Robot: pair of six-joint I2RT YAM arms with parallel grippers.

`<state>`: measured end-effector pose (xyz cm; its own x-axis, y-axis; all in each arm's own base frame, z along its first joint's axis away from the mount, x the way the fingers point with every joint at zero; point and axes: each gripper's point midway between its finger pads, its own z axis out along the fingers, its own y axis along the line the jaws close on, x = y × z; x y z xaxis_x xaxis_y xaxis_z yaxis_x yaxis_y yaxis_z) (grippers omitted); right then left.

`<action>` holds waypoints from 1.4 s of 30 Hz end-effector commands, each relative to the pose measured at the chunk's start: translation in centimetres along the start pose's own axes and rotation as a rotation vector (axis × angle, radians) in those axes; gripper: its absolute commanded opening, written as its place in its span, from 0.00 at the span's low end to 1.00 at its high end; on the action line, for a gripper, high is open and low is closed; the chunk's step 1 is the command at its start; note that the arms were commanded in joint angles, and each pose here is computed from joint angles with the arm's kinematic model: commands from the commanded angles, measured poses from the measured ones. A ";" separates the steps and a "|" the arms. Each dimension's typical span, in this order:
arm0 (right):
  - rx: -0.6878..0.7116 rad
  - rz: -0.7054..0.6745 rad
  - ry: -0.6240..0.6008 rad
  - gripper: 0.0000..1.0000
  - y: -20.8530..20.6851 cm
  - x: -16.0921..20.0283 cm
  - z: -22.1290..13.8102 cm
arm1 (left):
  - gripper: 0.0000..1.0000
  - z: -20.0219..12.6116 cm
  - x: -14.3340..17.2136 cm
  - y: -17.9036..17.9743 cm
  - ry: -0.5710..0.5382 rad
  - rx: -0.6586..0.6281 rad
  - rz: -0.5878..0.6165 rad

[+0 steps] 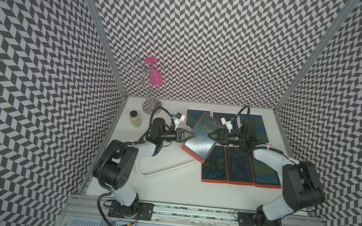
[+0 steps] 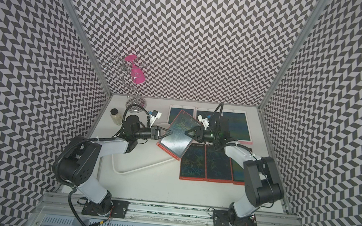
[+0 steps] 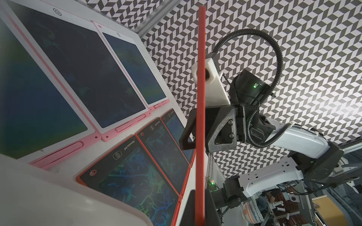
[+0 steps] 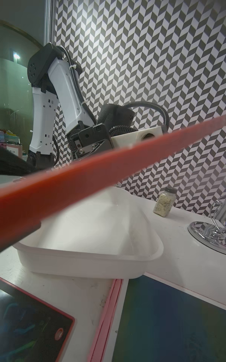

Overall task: Take out the writing tablet from the storage box
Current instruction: Adjust the writing tablet, then adjust the storage box at the center of the board.

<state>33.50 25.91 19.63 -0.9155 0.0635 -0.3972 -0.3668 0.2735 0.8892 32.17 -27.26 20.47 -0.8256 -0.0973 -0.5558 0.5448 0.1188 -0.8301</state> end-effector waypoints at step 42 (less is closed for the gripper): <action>0.290 0.101 0.072 0.57 -6.3 10.6 3.1 | 0.00 -13.7 -6.0 -2.0 -0.398 -0.271 -0.110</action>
<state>25.17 26.37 7.05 -0.9794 0.0230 -0.2005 -0.1507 0.5778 0.8021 34.48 -13.90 25.10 -0.7379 -0.4796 -0.4748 0.3382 0.3460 -0.8751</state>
